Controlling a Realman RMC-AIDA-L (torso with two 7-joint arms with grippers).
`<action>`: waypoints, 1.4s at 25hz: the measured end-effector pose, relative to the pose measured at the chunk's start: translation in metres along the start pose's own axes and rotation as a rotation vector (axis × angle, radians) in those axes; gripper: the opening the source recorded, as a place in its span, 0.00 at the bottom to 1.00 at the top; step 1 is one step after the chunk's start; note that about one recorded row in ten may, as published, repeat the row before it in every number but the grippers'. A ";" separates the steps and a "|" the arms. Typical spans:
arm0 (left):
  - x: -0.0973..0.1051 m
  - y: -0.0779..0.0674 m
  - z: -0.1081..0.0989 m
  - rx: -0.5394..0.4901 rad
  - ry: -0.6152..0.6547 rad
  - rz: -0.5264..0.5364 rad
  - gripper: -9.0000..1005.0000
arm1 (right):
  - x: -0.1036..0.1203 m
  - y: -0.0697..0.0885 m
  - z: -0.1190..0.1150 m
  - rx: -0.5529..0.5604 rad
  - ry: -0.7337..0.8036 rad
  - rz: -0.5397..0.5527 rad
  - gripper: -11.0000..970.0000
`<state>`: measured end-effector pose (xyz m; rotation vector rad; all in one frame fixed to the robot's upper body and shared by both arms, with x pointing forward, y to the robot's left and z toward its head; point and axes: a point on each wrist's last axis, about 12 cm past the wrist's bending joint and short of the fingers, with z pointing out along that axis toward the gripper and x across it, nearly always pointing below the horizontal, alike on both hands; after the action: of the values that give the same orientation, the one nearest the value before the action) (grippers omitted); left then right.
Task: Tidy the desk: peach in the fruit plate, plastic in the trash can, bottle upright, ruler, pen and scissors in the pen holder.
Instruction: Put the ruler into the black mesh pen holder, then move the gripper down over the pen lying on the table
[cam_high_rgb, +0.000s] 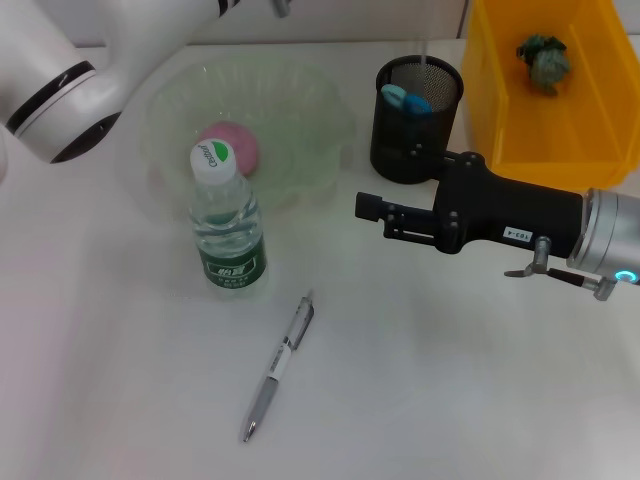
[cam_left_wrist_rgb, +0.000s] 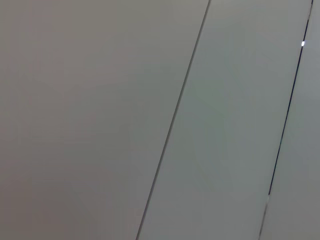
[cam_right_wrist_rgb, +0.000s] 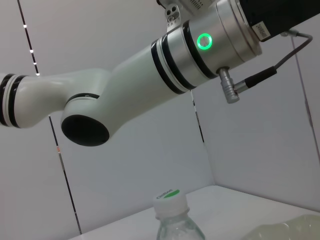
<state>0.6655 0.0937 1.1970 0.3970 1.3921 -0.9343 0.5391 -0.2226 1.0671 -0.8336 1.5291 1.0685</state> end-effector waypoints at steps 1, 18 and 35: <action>0.001 0.000 -0.001 0.001 0.000 -0.001 0.62 | 0.000 0.000 0.000 -0.001 0.000 0.000 0.76; 0.003 -0.018 -0.068 0.328 -0.142 -0.121 0.81 | 0.000 -0.001 -0.010 0.036 -0.042 0.029 0.76; 0.041 0.008 -0.296 0.460 0.300 -0.143 0.81 | -0.029 -0.003 -0.048 -0.053 0.008 -0.008 0.76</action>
<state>0.4742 0.3016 1.1007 0.8186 1.4826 -1.3606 0.5308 -0.2688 1.0975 -0.8808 1.5084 1.1056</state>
